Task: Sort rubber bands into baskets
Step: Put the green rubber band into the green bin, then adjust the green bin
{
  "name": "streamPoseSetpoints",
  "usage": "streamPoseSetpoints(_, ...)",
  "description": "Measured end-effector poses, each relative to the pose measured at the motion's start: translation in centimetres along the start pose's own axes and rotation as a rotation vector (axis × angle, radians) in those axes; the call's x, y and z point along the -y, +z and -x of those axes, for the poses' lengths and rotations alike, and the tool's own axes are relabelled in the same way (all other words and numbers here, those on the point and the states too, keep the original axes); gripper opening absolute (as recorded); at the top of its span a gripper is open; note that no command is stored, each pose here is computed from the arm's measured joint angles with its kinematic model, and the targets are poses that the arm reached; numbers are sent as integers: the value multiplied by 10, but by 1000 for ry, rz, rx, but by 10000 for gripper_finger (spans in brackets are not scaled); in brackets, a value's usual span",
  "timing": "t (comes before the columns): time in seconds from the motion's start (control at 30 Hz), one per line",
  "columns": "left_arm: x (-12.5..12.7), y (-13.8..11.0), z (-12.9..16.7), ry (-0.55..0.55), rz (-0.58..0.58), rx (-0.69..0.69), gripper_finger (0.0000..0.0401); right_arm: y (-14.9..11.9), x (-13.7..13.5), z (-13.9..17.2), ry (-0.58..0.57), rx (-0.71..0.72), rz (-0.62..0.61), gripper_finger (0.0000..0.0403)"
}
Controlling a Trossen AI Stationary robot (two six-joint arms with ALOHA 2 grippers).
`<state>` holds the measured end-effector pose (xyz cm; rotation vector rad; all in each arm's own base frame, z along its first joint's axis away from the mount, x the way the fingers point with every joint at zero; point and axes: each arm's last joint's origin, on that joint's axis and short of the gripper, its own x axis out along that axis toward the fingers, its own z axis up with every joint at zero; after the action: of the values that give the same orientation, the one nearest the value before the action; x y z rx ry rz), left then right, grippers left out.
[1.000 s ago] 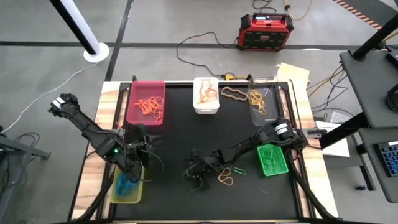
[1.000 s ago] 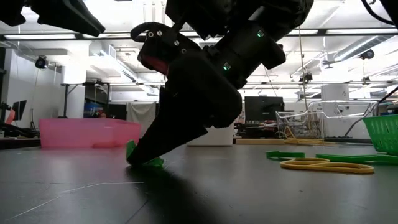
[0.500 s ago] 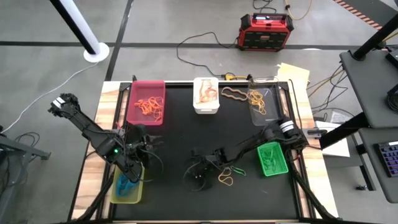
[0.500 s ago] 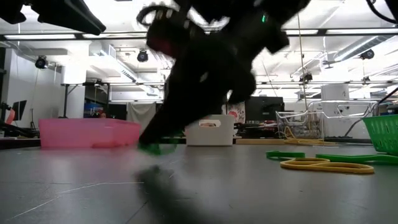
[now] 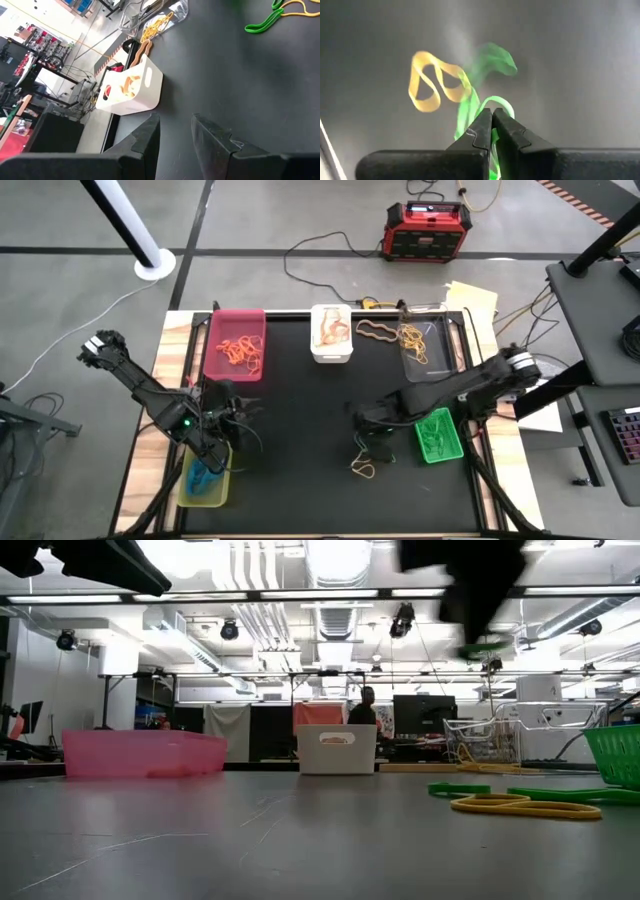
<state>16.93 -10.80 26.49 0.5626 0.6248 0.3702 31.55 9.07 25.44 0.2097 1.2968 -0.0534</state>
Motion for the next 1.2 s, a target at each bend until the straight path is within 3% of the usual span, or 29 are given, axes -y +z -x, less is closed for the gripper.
streamPoseSetpoints(0.2,0,1,0,3,8,5,97,-50,18,32,-199,-275,-334,9)
streamPoseSetpoints(0.37,0,1,0,4,12,8,97,-81,24,39,-294,-387,-475,9)
streamPoseSetpoints(0.57,0,1,0,4,13,8,97,-106,29,29,-345,-408,-533,9)
streamPoseSetpoints(0.7,0,1,0,5,15,9,97,-115,32,17,-306,-375,-552,20)
streamPoseSetpoints(0.8,0,1,0,5,16,10,97,-121,35,9,-268,-376,-561,41)
streamPoseSetpoints(1.0,0,2,0,5,17,10,97,-133,42,0,-302,-410,-584,95)
streamPoseSetpoints(1.2,0,2,0,6,17,10,97,-126,39,3,-296,-349,-572,140)
